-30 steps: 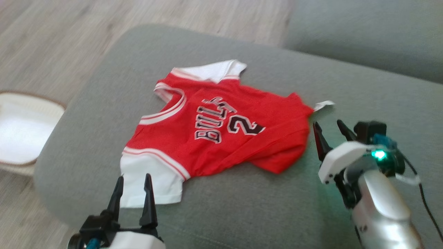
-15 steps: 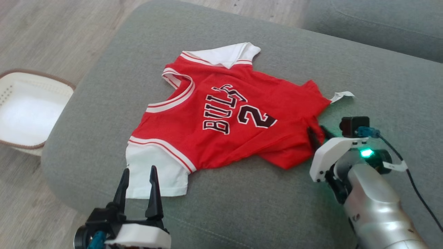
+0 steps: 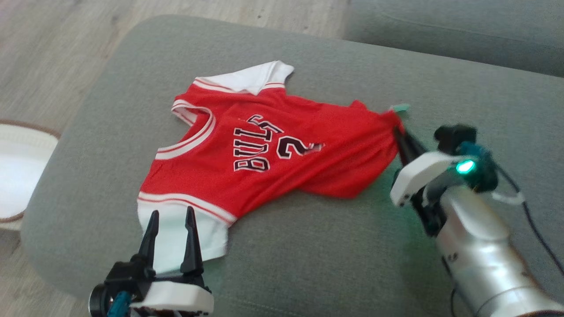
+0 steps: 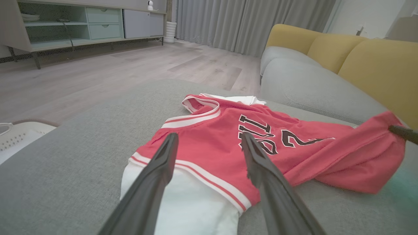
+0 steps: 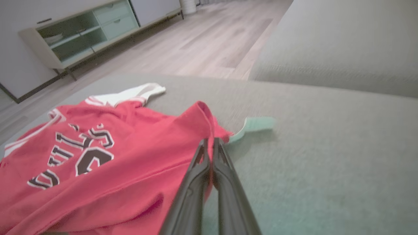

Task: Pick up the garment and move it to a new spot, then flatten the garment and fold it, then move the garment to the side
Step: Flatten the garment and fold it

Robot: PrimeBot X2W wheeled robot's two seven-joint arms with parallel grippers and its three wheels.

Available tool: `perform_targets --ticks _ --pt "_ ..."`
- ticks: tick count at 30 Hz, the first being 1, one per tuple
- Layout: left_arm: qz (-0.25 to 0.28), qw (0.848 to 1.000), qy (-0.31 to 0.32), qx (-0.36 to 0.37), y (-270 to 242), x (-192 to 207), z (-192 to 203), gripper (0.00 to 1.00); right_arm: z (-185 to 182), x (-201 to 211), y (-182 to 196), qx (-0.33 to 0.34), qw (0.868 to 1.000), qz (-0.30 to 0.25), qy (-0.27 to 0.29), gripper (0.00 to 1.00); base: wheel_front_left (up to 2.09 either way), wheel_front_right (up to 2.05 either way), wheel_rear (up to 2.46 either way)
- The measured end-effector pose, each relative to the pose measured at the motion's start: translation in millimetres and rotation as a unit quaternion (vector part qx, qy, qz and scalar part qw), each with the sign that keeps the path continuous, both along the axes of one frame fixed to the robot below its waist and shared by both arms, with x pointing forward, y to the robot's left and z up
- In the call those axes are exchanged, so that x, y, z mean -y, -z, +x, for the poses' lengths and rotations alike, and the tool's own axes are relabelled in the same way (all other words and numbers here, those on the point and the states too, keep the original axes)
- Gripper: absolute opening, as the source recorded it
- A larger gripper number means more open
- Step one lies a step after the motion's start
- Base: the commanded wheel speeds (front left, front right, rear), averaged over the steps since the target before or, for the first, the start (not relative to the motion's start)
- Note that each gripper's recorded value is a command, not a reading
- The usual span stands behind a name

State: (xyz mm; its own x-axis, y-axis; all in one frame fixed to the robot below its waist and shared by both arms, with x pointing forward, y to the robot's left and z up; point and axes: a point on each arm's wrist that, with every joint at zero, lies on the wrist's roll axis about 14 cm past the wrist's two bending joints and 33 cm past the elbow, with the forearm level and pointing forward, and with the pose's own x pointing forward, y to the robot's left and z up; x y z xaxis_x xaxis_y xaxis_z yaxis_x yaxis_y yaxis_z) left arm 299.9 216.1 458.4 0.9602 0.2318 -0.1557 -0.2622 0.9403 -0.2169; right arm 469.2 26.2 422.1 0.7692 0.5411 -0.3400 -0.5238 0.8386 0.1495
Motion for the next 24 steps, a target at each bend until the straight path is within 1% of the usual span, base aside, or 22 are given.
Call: perform_targets --ticks 3,7,10,13,15,16,21,24 --pt "-0.001 1.000 0.013 0.006 -2 6 5 1.00 19 16 -30 0.048 0.999 0.011 0.023 0.00 0.00 0.00 0.00" --pt "0.000 0.999 0.032 0.014 -7 16 12 1.00 40 52 -66 0.108 0.992 0.015 0.064 0.00 0.00 0.00 0.00" --pt "0.000 0.999 0.046 0.019 -9 23 16 1.00 48 78 -89 0.146 0.985 0.017 0.093 0.00 0.00 0.00 0.00" --pt "-0.001 0.998 0.059 0.024 -12 31 20 1.00 46 97 -104 0.170 0.978 0.028 0.116 0.00 0.00 0.00 0.00" --pt "-0.002 0.997 0.068 0.025 -12 36 21 1.00 37 112 -97 0.170 0.976 0.024 0.131 0.00 0.00 0.00 0.00" --pt "-0.003 0.997 0.072 0.023 -10 39 21 1.00 30 121 -88 0.164 0.976 0.020 0.140 0.00 0.00 0.00 0.00" --pt "-0.007 0.995 0.094 0.022 -9 52 25 1.00 -25 166 -23 0.092 0.977 -0.005 0.192 0.00 0.00 0.00 0.00" --pt "-0.008 0.994 0.105 0.025 -11 58 28 1.00 -52 179 -1 0.067 0.974 -0.011 0.215 0.00 0.00 0.00 0.00"
